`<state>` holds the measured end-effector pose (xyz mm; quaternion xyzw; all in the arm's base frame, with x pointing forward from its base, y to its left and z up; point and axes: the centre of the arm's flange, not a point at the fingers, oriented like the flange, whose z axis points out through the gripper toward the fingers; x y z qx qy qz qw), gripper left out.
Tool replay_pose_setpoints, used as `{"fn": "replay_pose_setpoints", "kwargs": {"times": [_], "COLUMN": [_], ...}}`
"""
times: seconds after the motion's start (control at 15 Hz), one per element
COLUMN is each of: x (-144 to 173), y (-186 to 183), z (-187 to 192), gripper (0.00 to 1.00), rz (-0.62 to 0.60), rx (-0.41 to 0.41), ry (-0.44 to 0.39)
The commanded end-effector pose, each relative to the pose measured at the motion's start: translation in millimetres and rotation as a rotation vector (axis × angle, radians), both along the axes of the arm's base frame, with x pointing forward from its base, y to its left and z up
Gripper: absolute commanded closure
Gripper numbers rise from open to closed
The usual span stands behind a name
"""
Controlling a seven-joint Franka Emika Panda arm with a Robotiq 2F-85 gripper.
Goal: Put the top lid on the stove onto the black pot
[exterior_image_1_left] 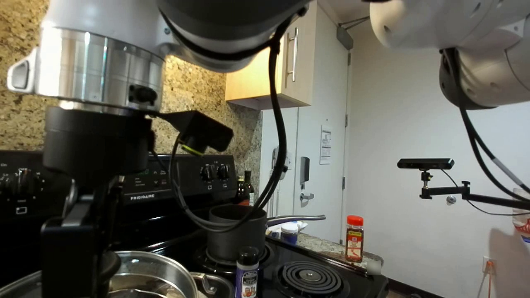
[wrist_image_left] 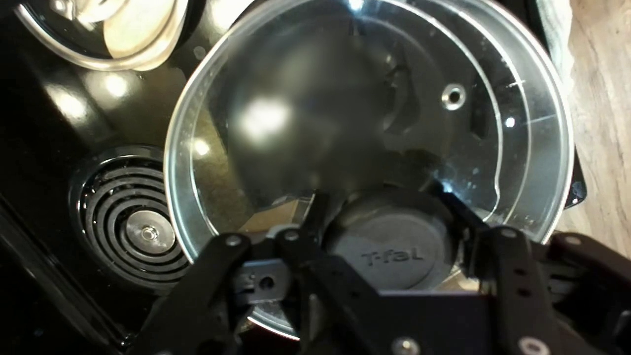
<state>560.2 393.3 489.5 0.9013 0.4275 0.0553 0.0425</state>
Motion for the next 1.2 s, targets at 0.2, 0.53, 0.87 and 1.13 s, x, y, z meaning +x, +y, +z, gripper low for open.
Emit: {"fn": "replay_pose_setpoints", "kwargs": {"times": [0.2, 0.53, 0.87, 1.13], "x": [20.8, 23.7, 23.0, 23.7], "y": [-5.8, -10.9, -14.8, -17.8], "z": [3.0, 3.4, 4.4, -1.3], "gripper": [0.68, 0.68, 0.68, 0.68], "rz": [0.024, 0.005, -0.004, -0.014], "rx": [0.021, 0.018, 0.018, 0.011], "ry": [-0.05, -0.046, -0.025, -0.003]}}
